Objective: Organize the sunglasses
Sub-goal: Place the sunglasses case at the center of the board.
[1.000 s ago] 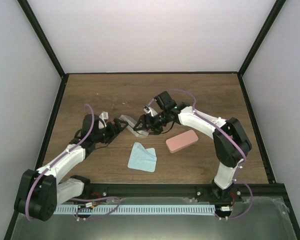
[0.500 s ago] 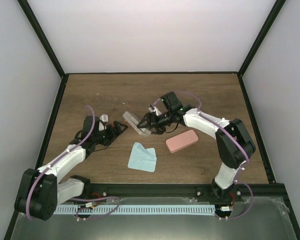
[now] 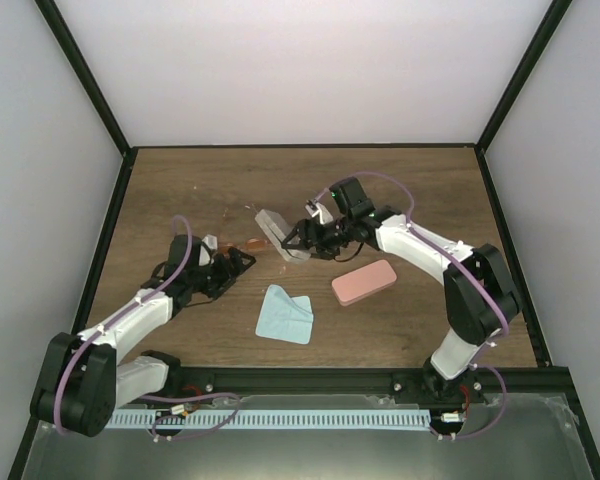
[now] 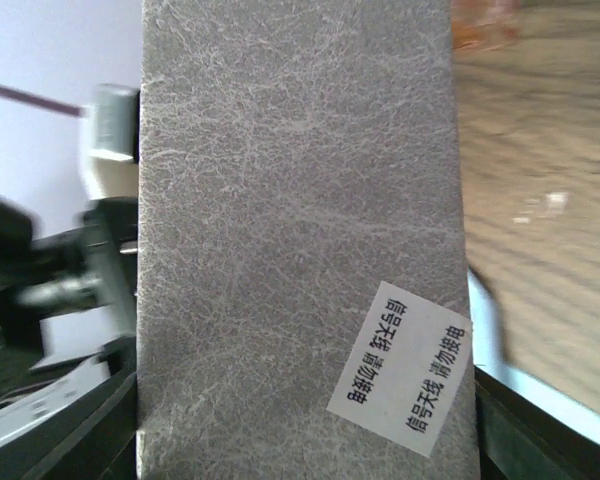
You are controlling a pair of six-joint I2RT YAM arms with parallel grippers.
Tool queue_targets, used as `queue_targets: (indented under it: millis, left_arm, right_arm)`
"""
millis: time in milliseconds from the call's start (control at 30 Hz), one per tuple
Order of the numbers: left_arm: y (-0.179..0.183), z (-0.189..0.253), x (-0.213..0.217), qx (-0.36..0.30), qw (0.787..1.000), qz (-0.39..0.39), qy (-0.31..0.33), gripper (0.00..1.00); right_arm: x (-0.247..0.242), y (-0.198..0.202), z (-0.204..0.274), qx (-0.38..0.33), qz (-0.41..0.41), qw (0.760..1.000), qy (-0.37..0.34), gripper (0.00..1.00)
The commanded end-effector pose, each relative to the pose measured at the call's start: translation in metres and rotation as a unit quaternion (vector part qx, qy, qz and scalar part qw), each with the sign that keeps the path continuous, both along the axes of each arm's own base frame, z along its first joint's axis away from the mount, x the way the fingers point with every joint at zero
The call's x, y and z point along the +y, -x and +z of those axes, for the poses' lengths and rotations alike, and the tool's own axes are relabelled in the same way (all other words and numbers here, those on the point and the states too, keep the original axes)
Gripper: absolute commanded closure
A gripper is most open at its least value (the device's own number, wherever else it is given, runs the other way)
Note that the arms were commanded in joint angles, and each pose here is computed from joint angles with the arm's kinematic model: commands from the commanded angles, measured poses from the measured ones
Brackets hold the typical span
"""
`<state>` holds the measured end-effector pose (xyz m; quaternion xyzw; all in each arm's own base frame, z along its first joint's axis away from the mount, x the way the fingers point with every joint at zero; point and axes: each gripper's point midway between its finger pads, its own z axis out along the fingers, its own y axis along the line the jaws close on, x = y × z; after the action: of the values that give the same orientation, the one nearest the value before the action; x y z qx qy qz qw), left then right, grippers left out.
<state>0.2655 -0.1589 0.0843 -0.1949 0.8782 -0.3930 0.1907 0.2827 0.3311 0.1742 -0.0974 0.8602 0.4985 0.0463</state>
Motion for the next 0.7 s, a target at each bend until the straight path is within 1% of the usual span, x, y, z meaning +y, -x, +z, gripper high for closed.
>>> queue_targets:
  millis: [0, 67, 200, 433, 533, 667]
  left_arm:
    - [-0.014, 0.025, -0.008, -0.030, 0.999, -0.004, 0.025, 0.02]
    - [-0.016, 0.025, -0.008, -0.029, 0.999, -0.008, 0.017, 0.02]
    - [-0.017, 0.020, -0.009, -0.022, 1.000, -0.013, 0.014, 0.02]
    - [-0.018, 0.016, -0.010, -0.017, 1.000, -0.013, 0.015, 0.02]
    - [-0.018, 0.015, -0.010, -0.015, 1.000, -0.015, 0.009, 0.02]
    - [-0.016, 0.010, -0.008, -0.010, 1.000, -0.016, 0.002, 0.02]
  right_arm:
    - [-0.029, -0.015, -0.038, -0.060, -0.029, 0.989, 0.133, 0.63]
    - [-0.044, -0.013, -0.058, -0.067, -0.039, 0.981, 0.179, 0.63]
    - [-0.069, -0.008, -0.091, -0.071, -0.052, 0.965, 0.245, 0.63]
    - [-0.084, -0.012, -0.133, -0.087, -0.048, 0.937, 0.335, 0.59]
    - [-0.081, -0.014, -0.144, -0.097, -0.037, 0.927, 0.359, 0.56]
    - [-0.074, -0.012, -0.157, -0.098, -0.016, 0.921, 0.378, 0.43]
